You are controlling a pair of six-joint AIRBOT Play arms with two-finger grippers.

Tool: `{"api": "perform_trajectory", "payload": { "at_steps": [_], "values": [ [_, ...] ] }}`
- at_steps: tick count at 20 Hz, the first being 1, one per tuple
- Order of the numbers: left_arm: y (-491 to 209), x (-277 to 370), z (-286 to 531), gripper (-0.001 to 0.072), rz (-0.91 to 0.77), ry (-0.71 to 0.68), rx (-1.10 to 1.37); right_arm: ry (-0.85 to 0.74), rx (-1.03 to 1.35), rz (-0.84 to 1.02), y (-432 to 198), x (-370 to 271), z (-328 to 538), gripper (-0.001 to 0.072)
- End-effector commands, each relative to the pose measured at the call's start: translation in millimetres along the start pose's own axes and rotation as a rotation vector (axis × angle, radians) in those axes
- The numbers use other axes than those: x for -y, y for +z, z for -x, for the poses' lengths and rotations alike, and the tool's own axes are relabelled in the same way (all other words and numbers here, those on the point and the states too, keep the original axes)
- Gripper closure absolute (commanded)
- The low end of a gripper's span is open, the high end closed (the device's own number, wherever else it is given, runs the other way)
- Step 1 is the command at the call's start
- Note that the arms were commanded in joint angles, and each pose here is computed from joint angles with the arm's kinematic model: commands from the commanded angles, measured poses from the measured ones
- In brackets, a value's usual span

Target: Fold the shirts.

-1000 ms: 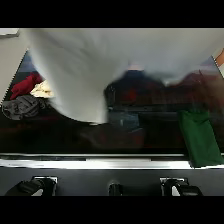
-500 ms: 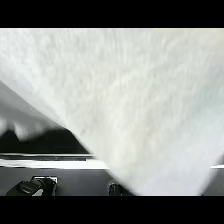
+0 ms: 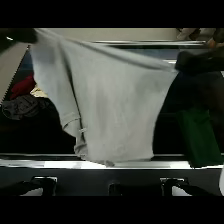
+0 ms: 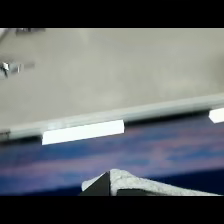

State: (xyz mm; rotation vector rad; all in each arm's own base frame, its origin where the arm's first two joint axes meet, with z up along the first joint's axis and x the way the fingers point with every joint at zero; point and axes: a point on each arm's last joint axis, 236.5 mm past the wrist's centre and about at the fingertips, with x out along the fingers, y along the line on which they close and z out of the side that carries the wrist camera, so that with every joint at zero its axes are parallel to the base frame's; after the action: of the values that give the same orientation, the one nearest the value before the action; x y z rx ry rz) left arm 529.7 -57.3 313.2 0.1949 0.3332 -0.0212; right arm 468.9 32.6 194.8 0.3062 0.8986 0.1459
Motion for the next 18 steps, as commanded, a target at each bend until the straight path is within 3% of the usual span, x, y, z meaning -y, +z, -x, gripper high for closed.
{"api": "perform_trajectory", "payload": {
  "at_steps": [1, 5, 10, 11, 12, 13, 14, 18],
  "values": [
    [-99.9, 27.3, -90.9, 0.0671, -0.034, -0.027, -0.227, 0.047, -0.231, -0.210, -42.8, 22.6, -119.9, 0.0668],
    [-191.2, 58.3, -119.8, 0.0670, -0.034, -0.075, -0.481, 0.100, -0.305, -0.375, -63.3, 23.3, -180.0, 0.0667],
    [-273.7, 107.3, -98.8, 0.0658, 0.010, -0.186, -0.798, 0.100, -0.338, -0.342, -81.5, 5.4, -210.1, 0.0666],
    [-280.2, 107.3, -88.2, 0.0514, -0.022, -0.198, -0.848, 0.100, -0.341, -0.336, -79.2, 5.3, -203.9, 0.0642],
    [-282.4, 102.3, -75.7, 0.0252, -0.095, -0.229, -0.894, 0.103, -0.346, -0.320, -75.2, 7.4, -192.4, 0.0491],
    [-278.1, 93.9, -65.8, 0.0197, -0.091, -0.244, -0.918, 0.103, -0.359, -0.285, -71.3, 13.8, -174.0, 0.0254],
    [-270.1, 84.5, -58.7, 0.0197, 0.001, -0.241, -0.921, 0.092, -0.379, -0.258, -70.6, 23.4, -154.4, 0.0145],
    [-295.9, 80.3, 4.0, 0.0203, 0.310, -0.399, -1.191, -0.020, -0.651, -0.297, -123.1, 76.9, -77.8, 0.0164]
  ]
}}
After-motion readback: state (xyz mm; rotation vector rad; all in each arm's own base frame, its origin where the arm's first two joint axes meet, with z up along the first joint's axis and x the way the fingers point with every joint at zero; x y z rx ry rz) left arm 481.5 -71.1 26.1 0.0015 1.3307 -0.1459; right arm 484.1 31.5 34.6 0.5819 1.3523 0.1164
